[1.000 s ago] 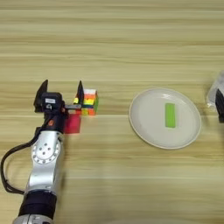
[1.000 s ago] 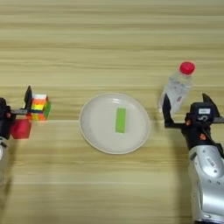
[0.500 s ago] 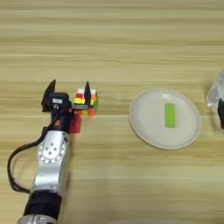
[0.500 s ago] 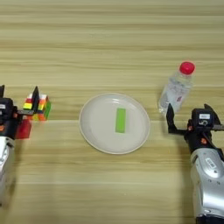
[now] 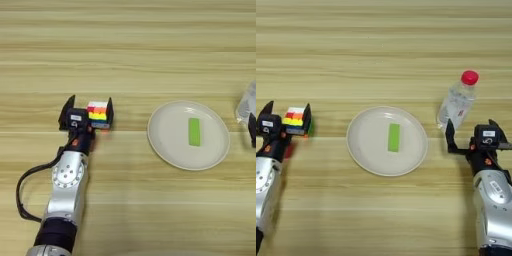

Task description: Move the objects on the table

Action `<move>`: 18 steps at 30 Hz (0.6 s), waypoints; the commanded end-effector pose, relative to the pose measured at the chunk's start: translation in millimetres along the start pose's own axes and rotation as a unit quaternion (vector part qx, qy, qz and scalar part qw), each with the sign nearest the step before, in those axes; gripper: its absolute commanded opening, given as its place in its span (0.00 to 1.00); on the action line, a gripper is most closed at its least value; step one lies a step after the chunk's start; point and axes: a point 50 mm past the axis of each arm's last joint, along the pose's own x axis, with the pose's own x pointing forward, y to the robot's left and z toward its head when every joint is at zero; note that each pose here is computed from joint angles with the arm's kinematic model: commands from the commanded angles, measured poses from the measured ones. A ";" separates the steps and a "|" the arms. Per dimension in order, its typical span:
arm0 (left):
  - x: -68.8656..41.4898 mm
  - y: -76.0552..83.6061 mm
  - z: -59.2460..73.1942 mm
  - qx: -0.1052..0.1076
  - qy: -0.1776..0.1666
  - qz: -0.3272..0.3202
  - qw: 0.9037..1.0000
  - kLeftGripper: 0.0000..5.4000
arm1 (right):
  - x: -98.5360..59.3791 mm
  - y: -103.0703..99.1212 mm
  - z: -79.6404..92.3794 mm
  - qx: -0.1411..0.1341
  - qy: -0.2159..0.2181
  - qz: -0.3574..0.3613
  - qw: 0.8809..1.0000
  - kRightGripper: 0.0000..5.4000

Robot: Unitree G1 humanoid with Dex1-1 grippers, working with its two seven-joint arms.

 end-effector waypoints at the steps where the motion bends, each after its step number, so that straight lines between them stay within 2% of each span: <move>1: 1.3 -4.1 -4.6 0.007 0.012 -0.009 1.000 1.00 | 3.4 0.6 3.4 -0.001 -0.010 0.002 1.000 1.00; 18: 2.4 -5.8 -14.1 0.005 0.029 -0.010 1.000 1.00 | 4.3 2.1 4.2 0.001 -0.012 0.002 1.000 1.00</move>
